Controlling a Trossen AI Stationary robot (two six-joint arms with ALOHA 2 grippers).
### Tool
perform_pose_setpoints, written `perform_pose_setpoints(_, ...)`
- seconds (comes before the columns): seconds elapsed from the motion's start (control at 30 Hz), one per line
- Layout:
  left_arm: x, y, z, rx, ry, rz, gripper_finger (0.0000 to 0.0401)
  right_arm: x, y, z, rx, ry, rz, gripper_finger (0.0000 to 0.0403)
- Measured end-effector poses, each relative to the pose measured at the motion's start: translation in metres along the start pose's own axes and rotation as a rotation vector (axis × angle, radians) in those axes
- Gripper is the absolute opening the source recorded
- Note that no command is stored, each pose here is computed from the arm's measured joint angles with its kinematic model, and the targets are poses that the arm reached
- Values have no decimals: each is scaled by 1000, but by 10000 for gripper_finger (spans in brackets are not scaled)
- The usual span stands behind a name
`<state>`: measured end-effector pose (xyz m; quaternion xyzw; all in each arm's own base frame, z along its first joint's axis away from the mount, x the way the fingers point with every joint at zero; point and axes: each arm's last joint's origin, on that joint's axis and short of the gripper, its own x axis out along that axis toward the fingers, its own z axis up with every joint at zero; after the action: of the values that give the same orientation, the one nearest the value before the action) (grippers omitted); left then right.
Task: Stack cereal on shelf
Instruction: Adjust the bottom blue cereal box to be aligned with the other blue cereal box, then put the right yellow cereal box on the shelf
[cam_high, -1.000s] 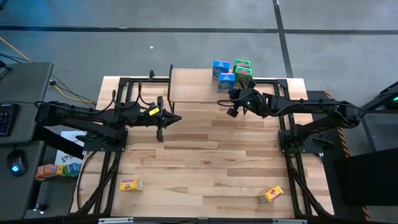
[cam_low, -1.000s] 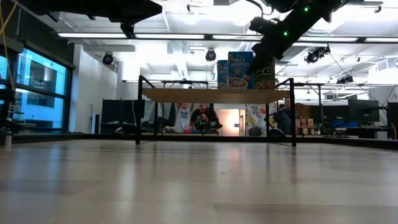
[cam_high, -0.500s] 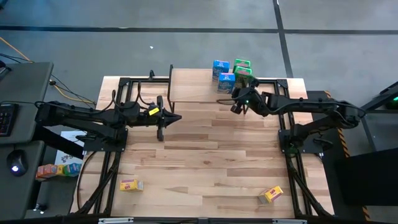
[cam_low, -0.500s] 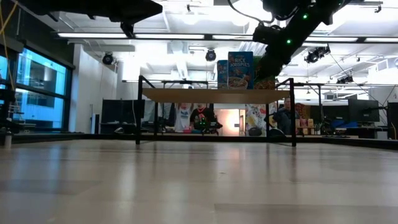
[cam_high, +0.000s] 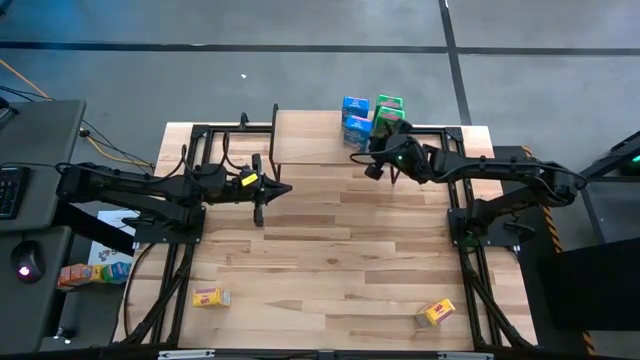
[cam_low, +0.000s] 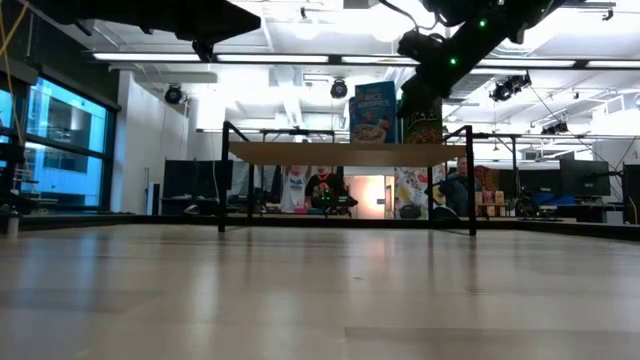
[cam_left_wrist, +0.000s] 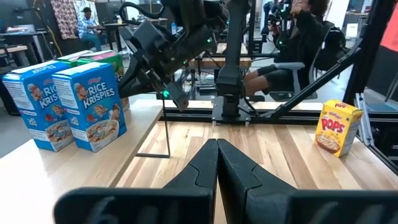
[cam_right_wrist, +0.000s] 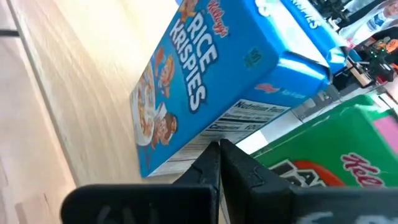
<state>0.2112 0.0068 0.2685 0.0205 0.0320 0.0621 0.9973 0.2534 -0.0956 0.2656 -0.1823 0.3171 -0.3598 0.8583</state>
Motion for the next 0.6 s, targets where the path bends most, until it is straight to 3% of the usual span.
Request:
perform_pose_setpoints(0.23, 0, 0, 0, 0, 1, 7, 0, 0, -1, 3, 20, -28, -12, 0)
perform_pose_setpoints(0.43, 0, 0, -3, 28, 29, 16, 0, -1, 0, -3, -16, 50, -78, 0)
perform_pose_setpoints(0.6, -1, 1, -4, 39, 47, 17, 0, -14, 13, -6, -18, 102, 15, 0)
